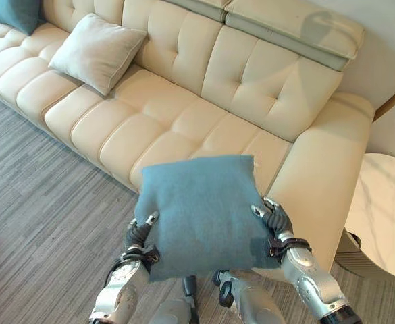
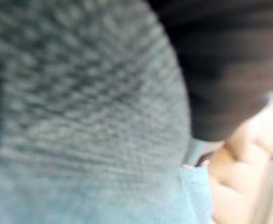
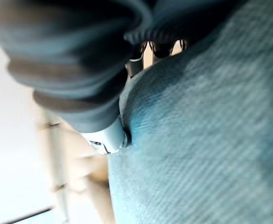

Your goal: Pick up all the scattered cushions and arrange them neatly on the sofa.

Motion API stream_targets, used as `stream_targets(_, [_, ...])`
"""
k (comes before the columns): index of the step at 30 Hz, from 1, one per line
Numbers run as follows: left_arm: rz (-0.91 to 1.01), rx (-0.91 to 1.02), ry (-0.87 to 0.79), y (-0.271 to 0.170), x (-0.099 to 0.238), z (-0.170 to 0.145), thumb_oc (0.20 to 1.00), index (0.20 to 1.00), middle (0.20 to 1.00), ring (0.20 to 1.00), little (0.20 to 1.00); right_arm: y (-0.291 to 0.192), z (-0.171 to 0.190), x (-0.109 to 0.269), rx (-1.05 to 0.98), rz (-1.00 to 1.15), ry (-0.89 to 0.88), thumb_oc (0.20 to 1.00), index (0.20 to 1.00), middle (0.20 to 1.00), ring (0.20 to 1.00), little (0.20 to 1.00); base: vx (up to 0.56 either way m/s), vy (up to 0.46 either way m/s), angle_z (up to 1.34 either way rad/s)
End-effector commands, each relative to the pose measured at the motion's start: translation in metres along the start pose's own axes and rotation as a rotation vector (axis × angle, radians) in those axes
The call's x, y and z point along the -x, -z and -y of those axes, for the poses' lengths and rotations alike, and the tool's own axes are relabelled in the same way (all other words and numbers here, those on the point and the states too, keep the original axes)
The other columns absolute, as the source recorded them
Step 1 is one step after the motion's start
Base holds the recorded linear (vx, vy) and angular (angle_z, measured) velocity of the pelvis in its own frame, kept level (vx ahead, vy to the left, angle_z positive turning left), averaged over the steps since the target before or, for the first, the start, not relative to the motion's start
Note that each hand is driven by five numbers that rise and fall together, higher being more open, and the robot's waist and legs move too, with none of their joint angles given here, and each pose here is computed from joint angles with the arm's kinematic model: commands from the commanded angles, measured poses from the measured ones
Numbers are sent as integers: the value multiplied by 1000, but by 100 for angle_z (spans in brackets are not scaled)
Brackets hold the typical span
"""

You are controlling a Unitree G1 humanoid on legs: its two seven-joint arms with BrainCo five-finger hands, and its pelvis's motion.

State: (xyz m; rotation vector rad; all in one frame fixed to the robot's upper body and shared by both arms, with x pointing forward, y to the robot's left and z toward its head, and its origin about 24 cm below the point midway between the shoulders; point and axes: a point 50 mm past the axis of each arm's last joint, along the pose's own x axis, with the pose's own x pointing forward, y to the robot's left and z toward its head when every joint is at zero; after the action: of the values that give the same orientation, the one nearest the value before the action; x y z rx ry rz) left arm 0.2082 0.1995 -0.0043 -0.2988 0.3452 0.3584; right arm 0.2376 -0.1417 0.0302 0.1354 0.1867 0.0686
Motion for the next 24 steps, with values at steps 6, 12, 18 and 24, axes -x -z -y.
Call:
stream_targets(6, [279, 159, 241, -50, 16, 46, 200, 200, 200, 200, 200, -60, -38, 2, -58, 304, -272, 200, 200, 200, 200, 200, 276, -81, -6])
stream_targets(12, [260, 139, 230, -46, 18, 43, 200, 200, 200, 200, 200, -57, -38, 1, -23, 290, -263, 200, 200, 200, 200, 200, 177, 71, -38])
stream_targets(18, [241, 112, 190, -37, 19, 39, 200, 200, 200, 200, 200, -50, -34, -2, 45, 258, -252, 200, 200, 200, 200, 200, 207, 214, -76])
stream_targets(24, [308, -154, 224, -48, -1, 41, 200, 200, 200, 200, 200, -36, -18, -7, 134, 209, -136, 200, 200, 200, 200, 200, 232, 333, -71])
